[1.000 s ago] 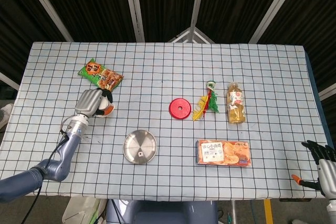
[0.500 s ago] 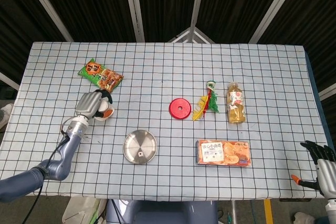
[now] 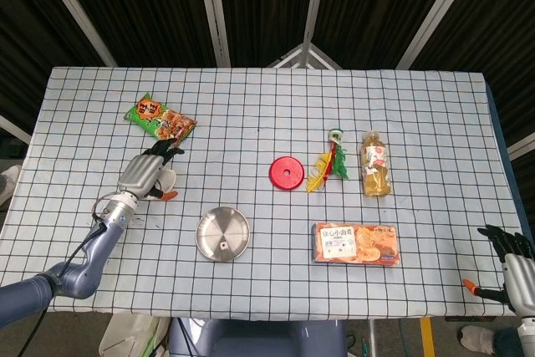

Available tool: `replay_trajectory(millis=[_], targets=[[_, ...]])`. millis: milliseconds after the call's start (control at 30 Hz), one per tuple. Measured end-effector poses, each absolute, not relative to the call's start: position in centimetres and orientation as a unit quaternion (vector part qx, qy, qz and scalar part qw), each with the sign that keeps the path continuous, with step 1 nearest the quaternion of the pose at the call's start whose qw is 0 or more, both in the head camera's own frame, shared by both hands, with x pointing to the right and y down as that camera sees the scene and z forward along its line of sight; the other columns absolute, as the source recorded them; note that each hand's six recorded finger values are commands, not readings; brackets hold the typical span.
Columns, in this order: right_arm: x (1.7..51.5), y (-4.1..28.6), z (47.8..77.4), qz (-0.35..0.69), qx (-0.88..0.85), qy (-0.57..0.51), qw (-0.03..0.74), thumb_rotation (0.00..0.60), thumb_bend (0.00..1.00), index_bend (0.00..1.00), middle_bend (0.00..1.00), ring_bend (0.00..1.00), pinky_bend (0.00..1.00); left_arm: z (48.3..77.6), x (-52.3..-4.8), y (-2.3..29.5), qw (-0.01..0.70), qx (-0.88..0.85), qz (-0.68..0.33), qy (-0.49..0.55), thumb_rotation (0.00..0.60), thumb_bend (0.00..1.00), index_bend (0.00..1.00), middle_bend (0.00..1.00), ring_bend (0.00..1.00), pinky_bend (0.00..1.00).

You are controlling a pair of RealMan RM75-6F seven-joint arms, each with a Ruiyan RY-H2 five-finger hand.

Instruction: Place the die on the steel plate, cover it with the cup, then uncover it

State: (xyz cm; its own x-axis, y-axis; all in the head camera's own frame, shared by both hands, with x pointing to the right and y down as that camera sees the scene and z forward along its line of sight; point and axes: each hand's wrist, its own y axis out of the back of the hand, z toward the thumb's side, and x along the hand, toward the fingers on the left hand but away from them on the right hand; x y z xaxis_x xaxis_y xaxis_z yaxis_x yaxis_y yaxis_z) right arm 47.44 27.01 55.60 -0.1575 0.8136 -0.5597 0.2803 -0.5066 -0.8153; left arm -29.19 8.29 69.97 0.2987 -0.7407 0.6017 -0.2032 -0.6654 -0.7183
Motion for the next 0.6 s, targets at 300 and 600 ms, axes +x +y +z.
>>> replay_trajectory(millis=[300,600], targets=[[47.4,26.8,55.0,0.610,-0.607,-0.457,0.223,0.600,0.06,0.20,0.14,0.13,0.00,65.0,-32.4,11.8,0.317,-0.745,-0.485,0.331,0.600,0.26,0.15,0.00,0.00,0.07],[46.6,26.4,54.4,0.594,-0.612,-0.462,0.243,0.600,0.06,0.20,0.14,0.13,0.00,61.1,-41.9,18.0,0.364,-0.605,-0.561,0.432,0.600,0.27,0.15,0.00,0.00,0.07]])
